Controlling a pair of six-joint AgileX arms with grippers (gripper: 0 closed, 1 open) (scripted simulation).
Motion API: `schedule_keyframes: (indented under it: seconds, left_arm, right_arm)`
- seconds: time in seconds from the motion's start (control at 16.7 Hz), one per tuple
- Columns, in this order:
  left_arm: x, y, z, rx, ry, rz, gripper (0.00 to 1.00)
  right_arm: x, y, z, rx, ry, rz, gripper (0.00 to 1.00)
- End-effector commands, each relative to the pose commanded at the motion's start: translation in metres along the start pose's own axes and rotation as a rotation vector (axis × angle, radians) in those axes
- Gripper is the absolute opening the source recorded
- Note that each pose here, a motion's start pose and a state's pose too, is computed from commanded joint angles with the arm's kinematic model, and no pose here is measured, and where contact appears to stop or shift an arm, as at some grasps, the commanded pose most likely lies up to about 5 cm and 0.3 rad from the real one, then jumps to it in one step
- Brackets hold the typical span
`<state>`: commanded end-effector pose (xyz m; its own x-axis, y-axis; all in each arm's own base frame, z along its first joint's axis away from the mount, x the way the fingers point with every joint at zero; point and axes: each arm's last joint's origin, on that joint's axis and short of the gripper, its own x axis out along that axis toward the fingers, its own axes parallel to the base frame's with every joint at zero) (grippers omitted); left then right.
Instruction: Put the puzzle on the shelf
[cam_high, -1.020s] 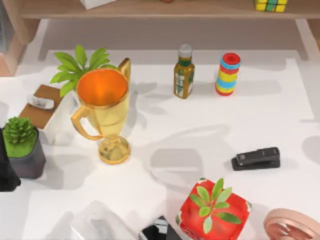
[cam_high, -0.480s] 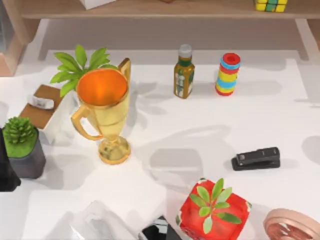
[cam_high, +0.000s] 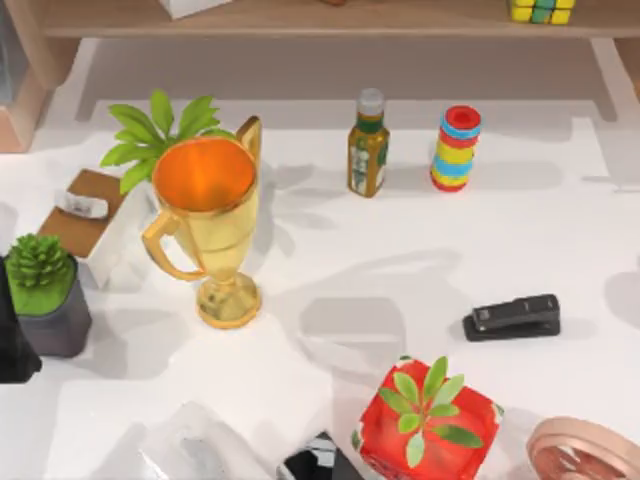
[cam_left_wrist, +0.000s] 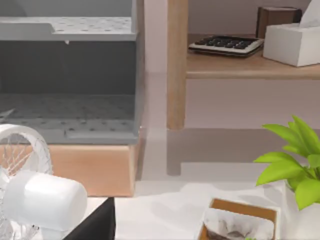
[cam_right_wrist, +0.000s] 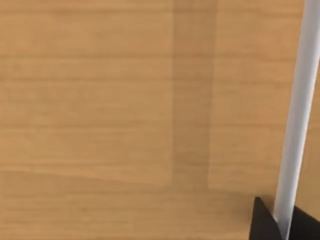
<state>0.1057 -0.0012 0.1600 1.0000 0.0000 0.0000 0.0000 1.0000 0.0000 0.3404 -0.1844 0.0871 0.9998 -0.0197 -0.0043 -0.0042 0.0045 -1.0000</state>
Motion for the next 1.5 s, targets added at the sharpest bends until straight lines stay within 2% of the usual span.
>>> schedule_keyframes:
  seconds: [0.24, 0.6, 1.02, 1.32, 1.5]
  left_arm:
    - [0.000, 0.000, 0.000, 0.000, 0.000, 0.000, 1.00]
    - [0.000, 0.000, 0.000, 0.000, 0.000, 0.000, 1.00]
    - [0.000, 0.000, 0.000, 0.000, 0.000, 0.000, 1.00]
    - [0.000, 0.000, 0.000, 0.000, 0.000, 0.000, 1.00]
    - [0.000, 0.000, 0.000, 0.000, 0.000, 0.000, 1.00]
  right_arm:
    - [0.032, -0.001, 0.002, 0.002, 0.000, 0.000, 0.00]
    - [0.035, 0.001, 0.000, 0.007, 0.006, 0.008, 0.00]
    - [0.092, -0.002, 0.001, 0.003, 0.004, -0.001, 0.00]
    - [0.095, -0.002, 0.001, 0.006, 0.004, 0.003, 0.00]
    - [0.095, -0.002, 0.001, 0.006, 0.004, 0.003, 0.23]
